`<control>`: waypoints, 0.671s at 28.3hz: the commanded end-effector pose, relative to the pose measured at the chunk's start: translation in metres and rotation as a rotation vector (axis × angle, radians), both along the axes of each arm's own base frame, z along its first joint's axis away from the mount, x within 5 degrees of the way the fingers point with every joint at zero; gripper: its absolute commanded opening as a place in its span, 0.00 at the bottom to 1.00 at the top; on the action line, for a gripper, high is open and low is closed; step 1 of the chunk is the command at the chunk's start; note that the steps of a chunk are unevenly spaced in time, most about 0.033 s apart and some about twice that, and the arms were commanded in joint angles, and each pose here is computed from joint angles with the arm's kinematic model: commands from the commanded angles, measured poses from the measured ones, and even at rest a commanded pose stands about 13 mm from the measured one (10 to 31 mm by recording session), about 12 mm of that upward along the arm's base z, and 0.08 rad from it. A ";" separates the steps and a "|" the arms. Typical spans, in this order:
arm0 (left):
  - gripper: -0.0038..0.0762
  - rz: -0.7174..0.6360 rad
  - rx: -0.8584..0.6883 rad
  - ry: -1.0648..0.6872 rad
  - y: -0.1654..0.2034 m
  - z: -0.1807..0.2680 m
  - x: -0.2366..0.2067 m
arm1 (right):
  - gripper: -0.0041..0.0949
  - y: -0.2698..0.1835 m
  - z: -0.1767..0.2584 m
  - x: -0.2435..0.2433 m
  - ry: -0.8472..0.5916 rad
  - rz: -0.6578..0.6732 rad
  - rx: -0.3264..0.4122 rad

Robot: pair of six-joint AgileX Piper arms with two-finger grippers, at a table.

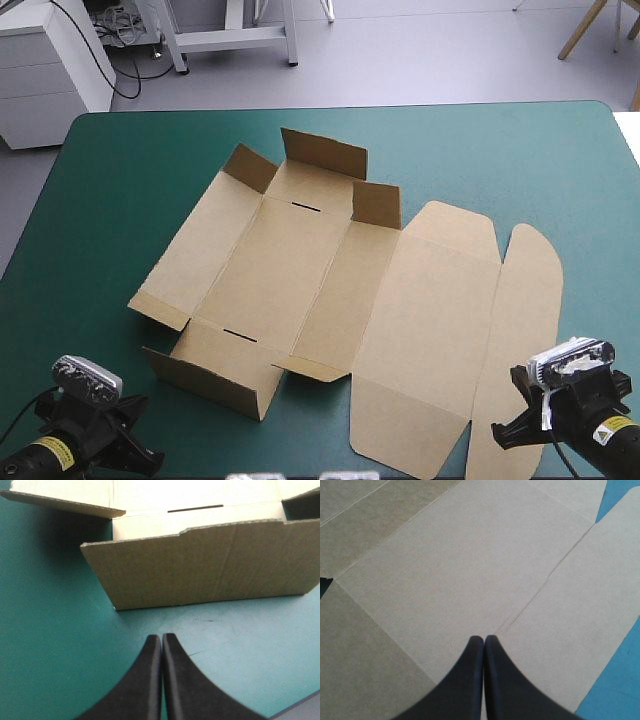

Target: Fold the box

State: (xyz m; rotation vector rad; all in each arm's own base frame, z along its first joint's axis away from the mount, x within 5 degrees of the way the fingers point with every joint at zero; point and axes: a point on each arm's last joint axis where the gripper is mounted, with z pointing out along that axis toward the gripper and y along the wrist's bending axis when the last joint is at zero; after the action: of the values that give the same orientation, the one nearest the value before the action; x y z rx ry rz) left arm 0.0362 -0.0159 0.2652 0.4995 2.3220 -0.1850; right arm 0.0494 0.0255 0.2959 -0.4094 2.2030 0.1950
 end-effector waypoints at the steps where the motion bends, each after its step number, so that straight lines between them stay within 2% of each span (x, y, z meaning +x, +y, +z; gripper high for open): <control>1: 0.04 0.002 -0.037 -0.054 -0.002 0.010 0.004 | 0.02 0.000 0.011 0.004 -0.069 -0.009 0.017; 19: 0.04 -0.001 -0.034 -0.055 -0.002 0.010 0.004 | 0.02 0.000 0.014 0.004 -0.087 -0.011 0.016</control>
State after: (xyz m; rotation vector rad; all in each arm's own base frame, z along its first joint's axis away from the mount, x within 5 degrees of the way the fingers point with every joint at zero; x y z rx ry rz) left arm 0.0362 -0.0159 0.2652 0.4995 2.3220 -0.1850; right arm 0.0500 0.0253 0.2965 -0.4068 2.1945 0.1918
